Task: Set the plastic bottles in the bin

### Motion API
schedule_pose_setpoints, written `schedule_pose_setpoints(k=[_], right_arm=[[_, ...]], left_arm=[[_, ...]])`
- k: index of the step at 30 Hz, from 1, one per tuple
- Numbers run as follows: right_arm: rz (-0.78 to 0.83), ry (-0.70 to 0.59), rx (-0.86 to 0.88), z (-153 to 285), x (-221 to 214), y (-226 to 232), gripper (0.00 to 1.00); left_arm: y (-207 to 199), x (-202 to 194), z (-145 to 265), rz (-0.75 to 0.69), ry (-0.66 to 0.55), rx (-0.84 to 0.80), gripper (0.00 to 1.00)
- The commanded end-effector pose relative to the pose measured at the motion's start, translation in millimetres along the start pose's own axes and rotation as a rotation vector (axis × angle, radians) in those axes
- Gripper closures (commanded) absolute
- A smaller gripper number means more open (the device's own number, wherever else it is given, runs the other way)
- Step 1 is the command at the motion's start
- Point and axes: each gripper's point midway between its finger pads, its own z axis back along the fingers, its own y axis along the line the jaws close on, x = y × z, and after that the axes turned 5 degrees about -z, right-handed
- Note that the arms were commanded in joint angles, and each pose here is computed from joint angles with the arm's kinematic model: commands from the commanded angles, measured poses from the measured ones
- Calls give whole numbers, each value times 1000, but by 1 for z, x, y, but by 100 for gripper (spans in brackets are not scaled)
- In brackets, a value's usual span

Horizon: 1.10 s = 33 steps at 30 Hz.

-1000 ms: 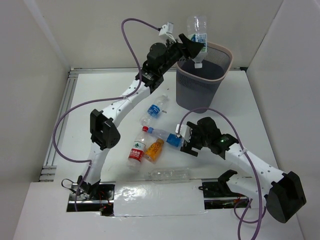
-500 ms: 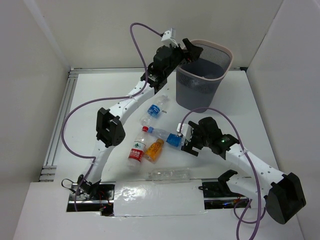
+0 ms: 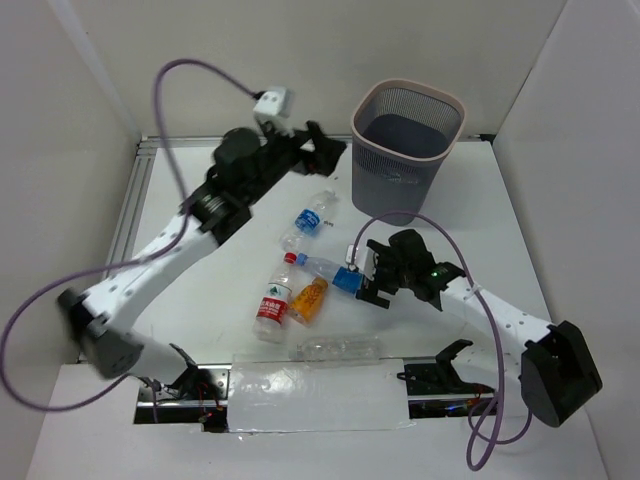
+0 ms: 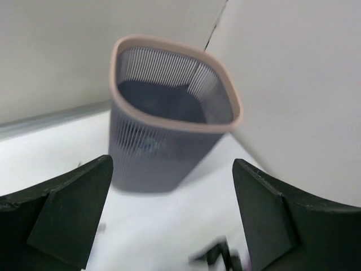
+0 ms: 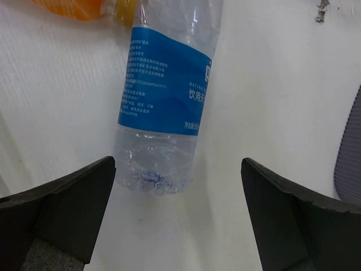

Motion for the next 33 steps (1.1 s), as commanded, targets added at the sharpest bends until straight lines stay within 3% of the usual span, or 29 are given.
schedule_pose_setpoints(k=[1, 2, 3, 7, 15, 17, 18, 22, 23, 24, 26, 33], right_arm=[[65, -91, -24, -6, 36, -18, 1], [60, -81, -16, -8, 33, -17, 1], [66, -82, -9, -10, 37, -16, 1], [51, -40, 15, -30, 26, -12, 1], [-8, 64, 77, -63, -4, -5, 1], [-29, 64, 90, -67, -5, -5, 9], [-41, 57, 103, -67, -4, -7, 23], [-67, 59, 135, -58, 5, -10, 55], [-81, 64, 141, -55, 6, -12, 69], [-70, 17, 119, -47, 29, -24, 75], [-124, 19, 108, -30, 37, -35, 80], [-17, -211, 118, 42, 132, -49, 84]], left_arm=[[31, -36, 68, -119, 111, 108, 0], [39, -54, 82, -124, 156, 131, 0], [56, -96, 101, -114, 247, 185, 0], [80, -157, 166, -58, 401, 276, 0], [97, -215, 221, 30, 563, 369, 0], [100, -226, 227, 25, 593, 380, 0], [104, -238, 233, 30, 626, 394, 0], [98, -258, 232, 40, 661, 360, 0], [96, -262, 228, 45, 661, 348, 0], [94, -266, 228, 42, 664, 338, 0], [89, -273, 224, 51, 666, 317, 0], [95, -303, 233, 18, 754, 372, 0]])
